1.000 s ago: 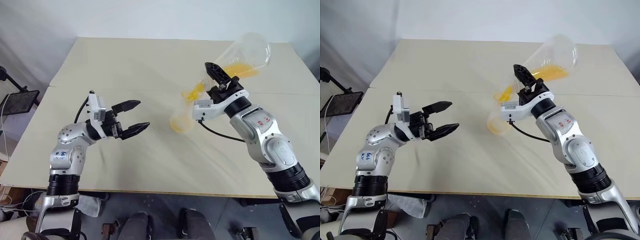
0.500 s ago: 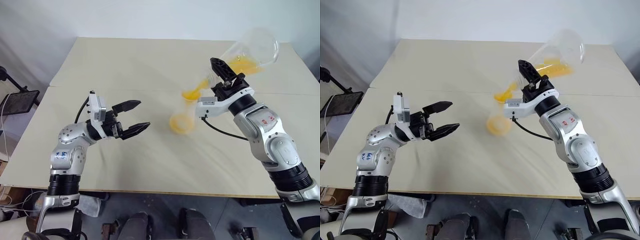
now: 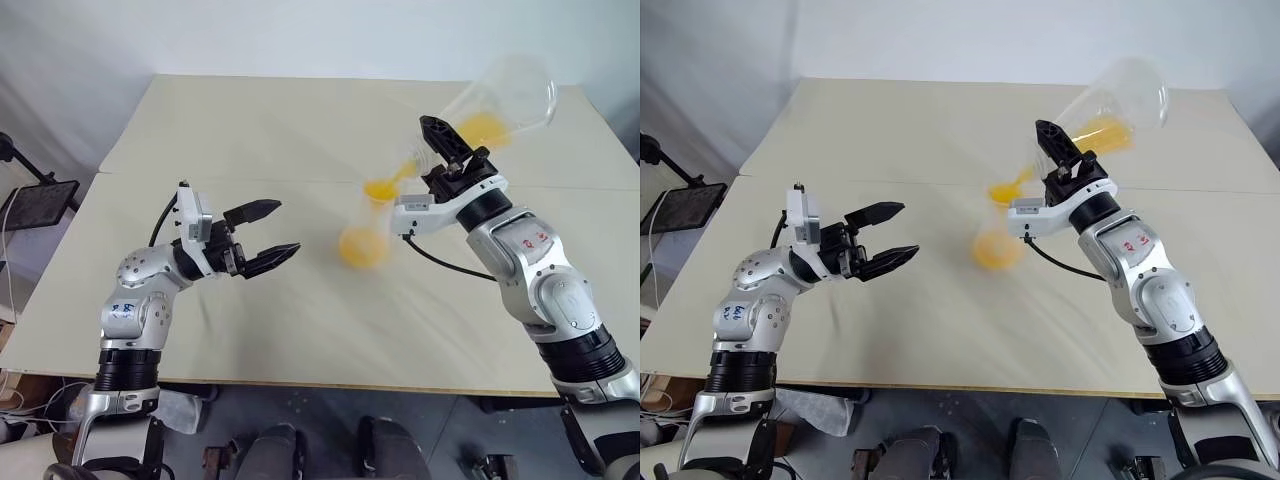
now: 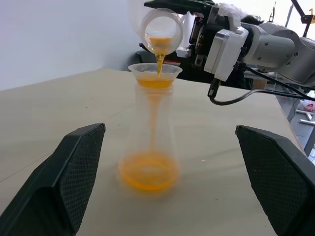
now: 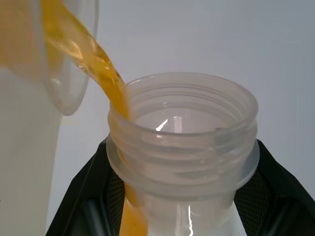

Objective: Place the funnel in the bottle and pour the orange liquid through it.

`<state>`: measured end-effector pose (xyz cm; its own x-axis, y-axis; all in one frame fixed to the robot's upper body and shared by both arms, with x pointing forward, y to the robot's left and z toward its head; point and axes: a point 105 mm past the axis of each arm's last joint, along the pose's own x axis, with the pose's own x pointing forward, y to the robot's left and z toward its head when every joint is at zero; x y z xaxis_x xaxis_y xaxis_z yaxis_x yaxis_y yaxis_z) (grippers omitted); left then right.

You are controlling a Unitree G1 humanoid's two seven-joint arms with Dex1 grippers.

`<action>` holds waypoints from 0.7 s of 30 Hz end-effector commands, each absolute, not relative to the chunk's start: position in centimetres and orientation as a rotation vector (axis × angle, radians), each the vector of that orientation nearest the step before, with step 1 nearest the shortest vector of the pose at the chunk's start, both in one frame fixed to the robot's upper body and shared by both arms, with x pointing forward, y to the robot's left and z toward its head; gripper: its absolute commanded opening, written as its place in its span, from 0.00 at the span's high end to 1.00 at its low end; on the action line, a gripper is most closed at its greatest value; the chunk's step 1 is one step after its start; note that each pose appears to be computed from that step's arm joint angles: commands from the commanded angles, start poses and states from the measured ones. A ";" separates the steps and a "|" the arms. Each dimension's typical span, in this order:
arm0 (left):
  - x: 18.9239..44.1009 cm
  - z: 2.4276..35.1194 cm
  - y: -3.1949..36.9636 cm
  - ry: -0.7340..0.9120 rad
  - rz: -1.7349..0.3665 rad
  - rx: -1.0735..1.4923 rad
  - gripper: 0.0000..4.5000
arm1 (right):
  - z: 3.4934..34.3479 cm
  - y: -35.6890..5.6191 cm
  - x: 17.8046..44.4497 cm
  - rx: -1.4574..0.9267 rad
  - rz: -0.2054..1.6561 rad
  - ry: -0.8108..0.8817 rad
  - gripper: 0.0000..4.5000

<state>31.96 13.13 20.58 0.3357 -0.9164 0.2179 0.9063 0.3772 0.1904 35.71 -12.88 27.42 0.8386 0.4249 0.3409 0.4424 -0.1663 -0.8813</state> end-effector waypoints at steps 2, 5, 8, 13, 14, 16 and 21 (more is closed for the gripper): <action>31.7 21.7 13.2 -0.365 -1.186 0.068 0.00 | 29.0 -13.5 35.2 -1.792 -0.090 -0.710 0.45; 31.7 21.7 13.2 -0.365 -1.187 0.069 0.00 | 29.1 -13.4 35.2 -1.793 -0.094 -0.714 0.45; 31.7 21.7 13.2 -0.365 -1.186 0.069 0.00 | 29.1 -13.4 35.2 -1.793 -0.096 -0.715 0.45; 31.7 21.7 13.3 -0.364 -1.184 0.070 0.00 | 29.0 -13.3 35.2 -1.794 -0.092 -0.718 0.45; 31.7 21.8 13.3 -0.365 -1.182 0.070 0.00 | 29.0 -13.3 35.2 -1.792 -0.091 -0.718 0.45; 31.6 21.8 13.4 -0.366 -1.179 0.071 0.00 | 29.0 -13.2 35.3 -1.791 -0.086 -0.720 0.45; 31.6 21.8 13.3 -0.367 -1.175 0.068 0.00 | 29.0 -13.1 35.3 -1.791 -0.079 -0.723 0.45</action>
